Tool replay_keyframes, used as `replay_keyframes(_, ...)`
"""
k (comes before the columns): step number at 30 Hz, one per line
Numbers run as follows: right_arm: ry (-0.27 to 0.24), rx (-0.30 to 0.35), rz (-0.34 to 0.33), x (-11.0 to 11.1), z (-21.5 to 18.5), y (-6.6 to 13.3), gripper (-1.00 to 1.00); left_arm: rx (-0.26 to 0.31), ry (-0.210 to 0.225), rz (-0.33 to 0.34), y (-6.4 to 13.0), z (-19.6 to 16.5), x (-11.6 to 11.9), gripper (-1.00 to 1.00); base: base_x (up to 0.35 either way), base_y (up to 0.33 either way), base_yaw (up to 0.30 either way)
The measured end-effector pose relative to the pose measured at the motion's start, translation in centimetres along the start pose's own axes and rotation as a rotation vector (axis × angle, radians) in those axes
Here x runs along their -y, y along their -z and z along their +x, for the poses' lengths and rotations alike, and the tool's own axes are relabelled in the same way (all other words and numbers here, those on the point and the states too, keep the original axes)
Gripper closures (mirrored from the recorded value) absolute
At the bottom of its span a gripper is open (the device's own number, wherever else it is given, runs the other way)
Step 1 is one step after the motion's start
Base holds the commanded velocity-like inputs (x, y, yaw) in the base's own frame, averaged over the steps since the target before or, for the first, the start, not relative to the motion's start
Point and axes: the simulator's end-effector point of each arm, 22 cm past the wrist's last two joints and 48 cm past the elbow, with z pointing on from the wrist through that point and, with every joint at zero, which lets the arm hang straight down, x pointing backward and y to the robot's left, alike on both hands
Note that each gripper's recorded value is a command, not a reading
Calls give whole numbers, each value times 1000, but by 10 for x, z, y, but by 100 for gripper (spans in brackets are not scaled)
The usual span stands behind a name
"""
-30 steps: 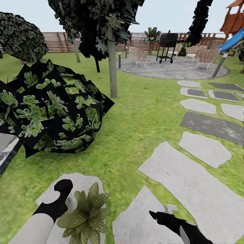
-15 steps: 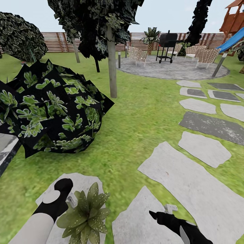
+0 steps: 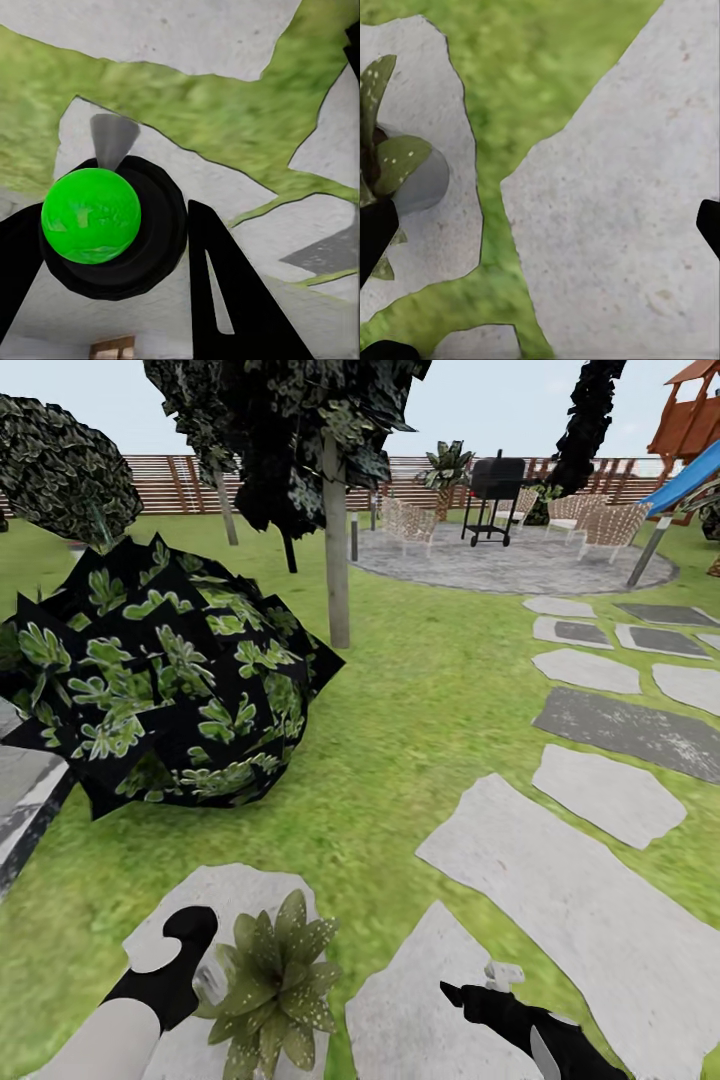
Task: Pick up the pesticide atomizer in the garden and spray insectifuge to fully cover both potted plants in the garden.
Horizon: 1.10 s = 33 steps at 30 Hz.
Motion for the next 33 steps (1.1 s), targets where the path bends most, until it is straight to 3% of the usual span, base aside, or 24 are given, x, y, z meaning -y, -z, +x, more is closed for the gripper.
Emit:
replay_keyframes(6, 0, 0, 0, 0, 0, 0, -100, -24, 0, 4, -7, 10, -2, 100, -21, 308, 0)
replay_keyframes(8, 0, 0, 0, 0, 0, 0, -100, -73, -22, 48, -22, 22, 16, 100, -1, 301, 0)
replay_keyframes(11, 0, 0, 0, 0, 0, 0, -100, -95, -37, 68, -28, 27, 25, 100, 0, 137, 0)
replay_keyframes(28, 0, 0, -1, 0, 0, 0, -100, -90, -38, 72, -28, 25, 26, 100, 0, 8, -146)
replay_keyframes(33, 0, 0, -1, 0, 0, 0, -100, -89, -37, 70, -27, 24, 25, 100, -105, 236, -4)
